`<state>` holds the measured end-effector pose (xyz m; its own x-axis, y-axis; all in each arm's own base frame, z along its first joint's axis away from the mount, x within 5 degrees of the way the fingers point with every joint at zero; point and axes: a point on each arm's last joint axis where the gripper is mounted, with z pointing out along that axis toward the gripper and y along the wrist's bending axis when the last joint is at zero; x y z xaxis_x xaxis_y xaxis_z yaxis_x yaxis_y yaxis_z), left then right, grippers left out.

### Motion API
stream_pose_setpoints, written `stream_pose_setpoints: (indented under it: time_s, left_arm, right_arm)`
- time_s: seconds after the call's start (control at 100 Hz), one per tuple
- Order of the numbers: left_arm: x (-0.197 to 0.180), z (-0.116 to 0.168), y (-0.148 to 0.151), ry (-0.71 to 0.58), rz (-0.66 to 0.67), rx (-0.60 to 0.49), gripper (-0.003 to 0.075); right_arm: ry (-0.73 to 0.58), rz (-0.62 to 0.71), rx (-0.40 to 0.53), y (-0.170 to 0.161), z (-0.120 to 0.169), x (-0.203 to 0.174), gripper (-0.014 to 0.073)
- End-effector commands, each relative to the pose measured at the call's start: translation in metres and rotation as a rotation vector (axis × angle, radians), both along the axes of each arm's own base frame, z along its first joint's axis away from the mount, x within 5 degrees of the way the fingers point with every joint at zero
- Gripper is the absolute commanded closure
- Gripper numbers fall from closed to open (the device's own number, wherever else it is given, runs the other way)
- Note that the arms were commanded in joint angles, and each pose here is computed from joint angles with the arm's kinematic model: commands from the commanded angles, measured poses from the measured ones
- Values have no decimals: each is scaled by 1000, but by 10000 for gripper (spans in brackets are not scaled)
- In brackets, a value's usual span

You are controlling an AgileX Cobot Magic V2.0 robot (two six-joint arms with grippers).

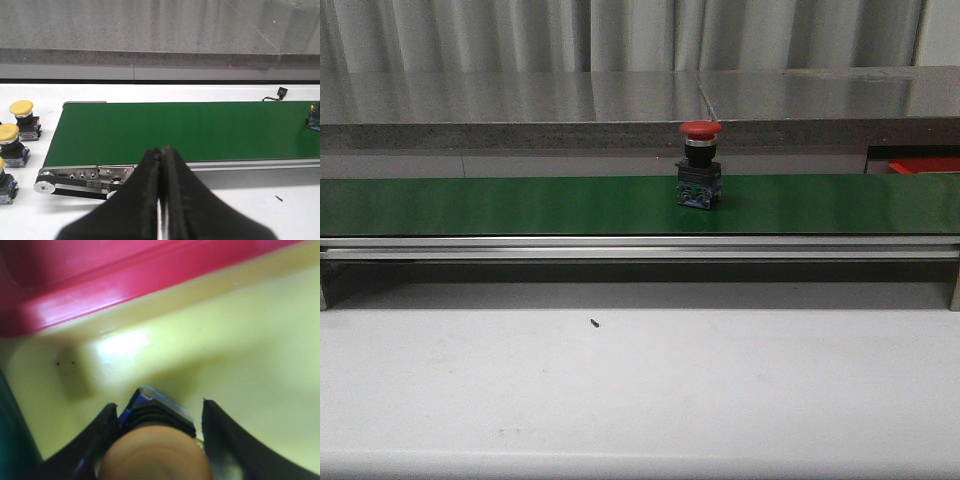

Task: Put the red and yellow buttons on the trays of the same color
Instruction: 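Lower the yellow button into the yellow tray and open the right gripper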

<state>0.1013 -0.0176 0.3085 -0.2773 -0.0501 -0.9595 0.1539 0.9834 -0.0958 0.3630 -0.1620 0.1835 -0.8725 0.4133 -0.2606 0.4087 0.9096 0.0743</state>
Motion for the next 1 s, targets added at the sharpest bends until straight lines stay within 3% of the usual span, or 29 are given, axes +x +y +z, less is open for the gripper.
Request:
stream_pose_setpoints:
  time_s: [0.0, 0.14, 0.24, 0.53, 0.76, 0.99]
  left_arm:
    - [2, 16, 0, -99, 10, -34, 739]
    - [2, 16, 0, -99, 10, -34, 739]
    - [2, 16, 0, -99, 10, -34, 739]
    - [2, 16, 0, -99, 10, -34, 739]
    - [2, 16, 0, -99, 10, -34, 739]
    - [2, 16, 0, -99, 10, -34, 739]
  right_arm:
    - [-78, 0, -52, -4, 26, 0, 328]
    - [-91, 0, -58, -4, 31, -1, 79]
    - [-118, 0, -71, -3, 42, -2, -22]
    - [-277, 14, -141, 9, 106, -19, -29]
    - [-395, 268, -157, 56, 148, -26, -29]
    - [-409, 525, -104, 109, 153, -22, -29]
